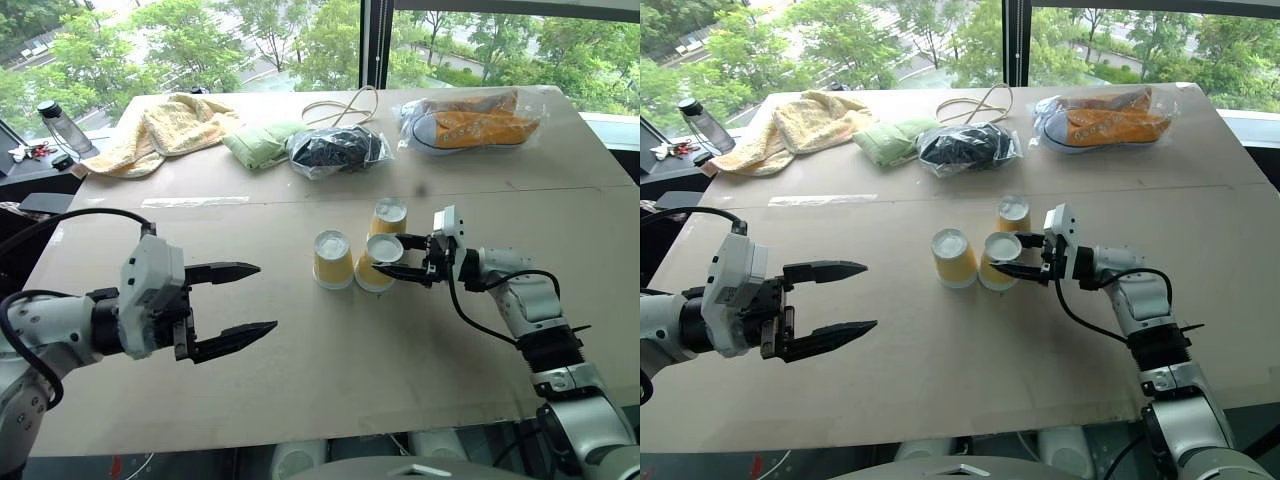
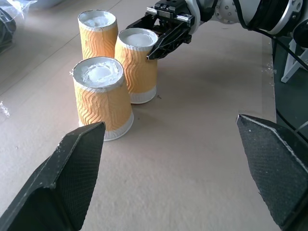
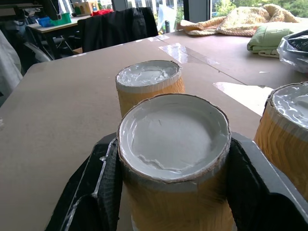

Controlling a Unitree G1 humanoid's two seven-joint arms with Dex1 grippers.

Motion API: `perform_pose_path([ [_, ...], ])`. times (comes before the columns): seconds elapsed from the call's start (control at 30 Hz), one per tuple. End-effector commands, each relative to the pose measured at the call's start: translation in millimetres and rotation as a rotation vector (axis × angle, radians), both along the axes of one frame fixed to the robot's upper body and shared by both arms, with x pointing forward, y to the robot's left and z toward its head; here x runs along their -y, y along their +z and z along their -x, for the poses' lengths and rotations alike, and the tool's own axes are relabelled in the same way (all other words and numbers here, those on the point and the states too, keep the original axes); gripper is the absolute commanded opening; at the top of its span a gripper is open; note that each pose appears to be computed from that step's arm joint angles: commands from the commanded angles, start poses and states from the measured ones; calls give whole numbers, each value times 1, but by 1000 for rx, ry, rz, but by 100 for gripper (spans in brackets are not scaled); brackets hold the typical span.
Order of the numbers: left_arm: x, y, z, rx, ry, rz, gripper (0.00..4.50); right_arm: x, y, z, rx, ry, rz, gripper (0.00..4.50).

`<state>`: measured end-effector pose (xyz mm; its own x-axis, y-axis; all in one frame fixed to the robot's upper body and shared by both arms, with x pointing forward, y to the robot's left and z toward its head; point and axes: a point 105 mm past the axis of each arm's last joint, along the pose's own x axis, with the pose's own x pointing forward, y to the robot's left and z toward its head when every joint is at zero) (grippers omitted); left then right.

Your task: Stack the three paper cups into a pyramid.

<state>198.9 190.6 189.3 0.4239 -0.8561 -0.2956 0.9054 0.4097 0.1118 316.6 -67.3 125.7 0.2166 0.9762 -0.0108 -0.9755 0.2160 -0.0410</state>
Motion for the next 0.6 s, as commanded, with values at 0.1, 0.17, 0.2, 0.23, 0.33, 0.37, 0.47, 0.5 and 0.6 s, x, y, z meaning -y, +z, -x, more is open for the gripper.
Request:
perform_pose_path([
  [0.1, 4, 8, 0, 53, -15, 1, 450, -6, 5, 0, 36, 12, 4, 212],
  [0.17, 4, 8, -1, 58, -14, 6, 450, -7, 5, 0, 31, 11, 0, 212],
  [0.2, 4, 9, -2, 60, -13, 8, 450, -7, 5, 0, 29, 11, -1, 212],
  [0.23, 4, 10, -3, 70, -9, 9, 450, -7, 6, 0, 28, 11, -3, 212],
  [0.33, 3, 13, -7, 99, 4, 17, 450, -8, 5, 1, 6, 20, -1, 342],
  [0.37, 2, 13, -8, 106, 7, 16, 450, -8, 5, 1, 2, 21, 1, 382],
  [0.47, 1, 14, -10, 118, 13, 11, 450, -7, 6, 2, 0, 19, 0, 447],
  [0.5, 1, 14, -11, 122, 15, 9, 450, -5, 8, 0, 13, 3, -7, 447],
  [0.6, 0, 14, -12, 134, 22, 6, 450, 0, 12, -1, 31, -18, -17, 447],
])
